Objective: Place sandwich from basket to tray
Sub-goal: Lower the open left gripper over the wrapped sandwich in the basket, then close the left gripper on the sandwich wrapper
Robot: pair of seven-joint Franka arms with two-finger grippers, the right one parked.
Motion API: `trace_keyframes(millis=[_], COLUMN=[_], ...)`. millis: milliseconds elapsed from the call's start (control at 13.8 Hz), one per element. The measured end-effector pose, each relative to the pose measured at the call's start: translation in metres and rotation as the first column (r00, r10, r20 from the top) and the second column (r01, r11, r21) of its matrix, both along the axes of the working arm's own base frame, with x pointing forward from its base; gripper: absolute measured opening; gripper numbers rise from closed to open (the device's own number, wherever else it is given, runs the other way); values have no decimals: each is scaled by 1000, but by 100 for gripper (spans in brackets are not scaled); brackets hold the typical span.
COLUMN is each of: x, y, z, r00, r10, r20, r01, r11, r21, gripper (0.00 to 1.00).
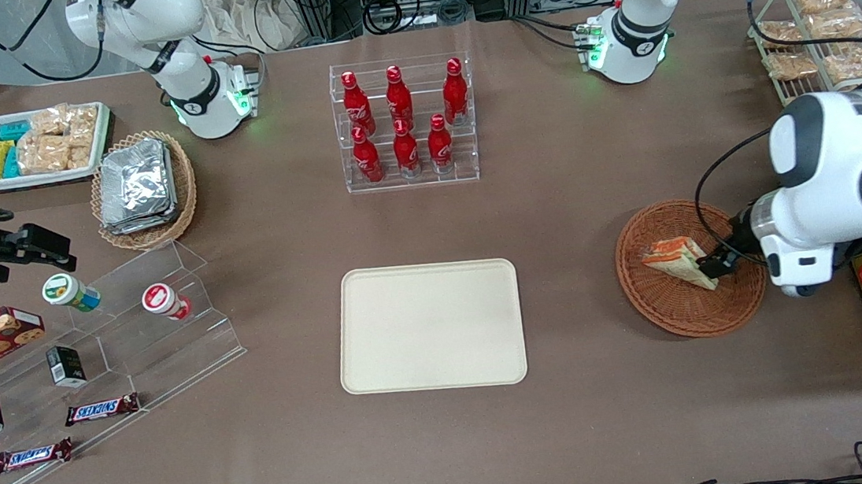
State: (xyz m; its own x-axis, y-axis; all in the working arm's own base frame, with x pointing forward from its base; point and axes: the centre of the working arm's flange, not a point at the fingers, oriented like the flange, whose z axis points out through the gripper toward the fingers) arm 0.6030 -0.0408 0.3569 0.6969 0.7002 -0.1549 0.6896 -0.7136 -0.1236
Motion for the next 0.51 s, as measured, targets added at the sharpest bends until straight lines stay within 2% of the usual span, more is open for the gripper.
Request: trace_keyframes(millis=[218,509], x=[-12,-26], y=[6,6], z=[-36,-70], r00=[995,984], r10=[92,160], r20=[31,79], r01=[-92,-162], r11=[996,987], r21=[13,10], gripper=[100,100])
